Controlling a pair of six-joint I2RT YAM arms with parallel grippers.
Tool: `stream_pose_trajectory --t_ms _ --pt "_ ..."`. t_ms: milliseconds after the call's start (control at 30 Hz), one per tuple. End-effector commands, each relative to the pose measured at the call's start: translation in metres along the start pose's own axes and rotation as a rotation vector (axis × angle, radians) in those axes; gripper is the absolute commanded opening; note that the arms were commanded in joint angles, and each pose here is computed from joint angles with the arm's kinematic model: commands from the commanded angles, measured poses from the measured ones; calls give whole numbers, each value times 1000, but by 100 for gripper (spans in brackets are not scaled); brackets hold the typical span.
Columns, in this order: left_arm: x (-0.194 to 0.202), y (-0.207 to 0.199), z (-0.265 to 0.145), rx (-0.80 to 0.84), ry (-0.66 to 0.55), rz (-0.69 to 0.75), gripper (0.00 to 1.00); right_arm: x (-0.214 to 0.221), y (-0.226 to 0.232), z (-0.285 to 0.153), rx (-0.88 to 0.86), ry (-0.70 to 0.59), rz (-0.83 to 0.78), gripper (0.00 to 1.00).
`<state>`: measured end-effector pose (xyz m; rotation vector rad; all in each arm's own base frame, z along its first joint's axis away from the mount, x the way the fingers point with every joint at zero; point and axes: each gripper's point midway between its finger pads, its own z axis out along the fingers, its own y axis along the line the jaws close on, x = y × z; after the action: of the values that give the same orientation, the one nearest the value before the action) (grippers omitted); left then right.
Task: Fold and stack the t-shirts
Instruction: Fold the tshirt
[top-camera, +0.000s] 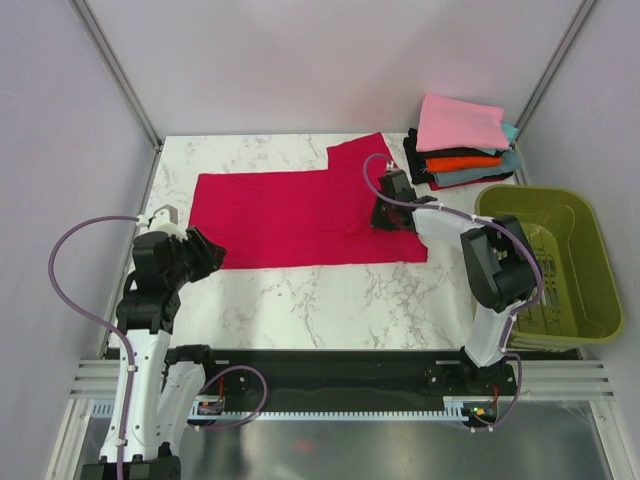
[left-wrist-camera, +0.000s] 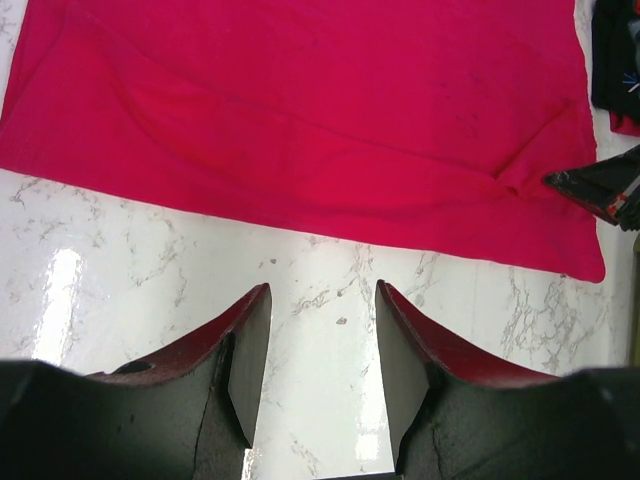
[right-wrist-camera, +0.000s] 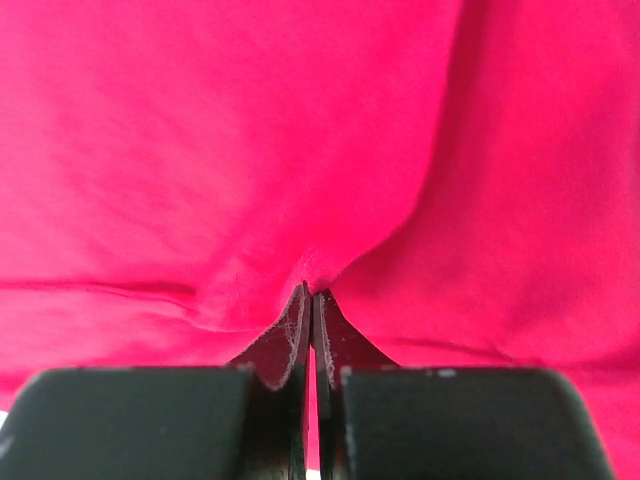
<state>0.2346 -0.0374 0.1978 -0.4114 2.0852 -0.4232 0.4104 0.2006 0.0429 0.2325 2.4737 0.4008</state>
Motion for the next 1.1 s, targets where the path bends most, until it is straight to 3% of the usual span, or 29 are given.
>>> stream_pose_trajectory --t_ms 0,233,333,367,433,600,733,1067 --pt "-8 -6 -1 34 -36 50 53 -31 30 -2 -77 -54 19 4" --pt "-8 -7 -1 37 -35 53 53 -65 64 15 -147 -67 10 6" --pt "-7 -7 -1 37 -35 54 53 -71 70 28 -152 -50 -3 36" --pt "-7 -6 -1 35 -33 54 53 -67 68 36 -138 -32 -6 59" --pt "-7 -6 0 35 -33 54 53 -80 73 38 -142 -59 -21 69" --pt "-6 -7 0 38 -29 53 54 -127 77 45 -125 -158 -74 74" --pt "-5 -7 2 40 -22 52 53 -189 70 54 -64 -309 -110 74" --pt "-2 -2 7 13 1 46 53 -262 14 131 22 -523 -87 76"
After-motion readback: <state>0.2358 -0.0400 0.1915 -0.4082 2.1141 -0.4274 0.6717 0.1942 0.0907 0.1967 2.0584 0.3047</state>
